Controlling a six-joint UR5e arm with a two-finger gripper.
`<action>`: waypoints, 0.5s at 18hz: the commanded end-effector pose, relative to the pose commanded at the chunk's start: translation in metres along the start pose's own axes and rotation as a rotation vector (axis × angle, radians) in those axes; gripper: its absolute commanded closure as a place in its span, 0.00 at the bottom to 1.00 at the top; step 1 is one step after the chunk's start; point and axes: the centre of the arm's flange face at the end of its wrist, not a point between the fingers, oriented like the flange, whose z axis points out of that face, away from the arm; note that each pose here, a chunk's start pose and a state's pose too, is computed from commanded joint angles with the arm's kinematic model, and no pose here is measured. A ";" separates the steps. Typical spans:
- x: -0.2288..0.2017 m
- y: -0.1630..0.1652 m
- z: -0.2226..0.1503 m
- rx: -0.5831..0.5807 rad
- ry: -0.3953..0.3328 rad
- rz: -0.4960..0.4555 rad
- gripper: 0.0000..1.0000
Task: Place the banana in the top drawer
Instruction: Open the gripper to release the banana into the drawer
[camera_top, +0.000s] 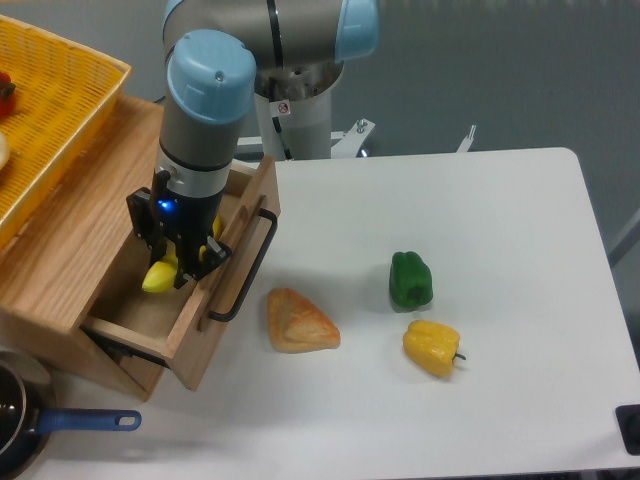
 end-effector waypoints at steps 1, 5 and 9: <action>0.000 0.000 0.000 -0.003 -0.003 0.002 0.48; 0.000 0.000 0.001 -0.005 -0.005 0.003 0.24; -0.001 0.001 0.000 -0.011 -0.016 0.004 0.08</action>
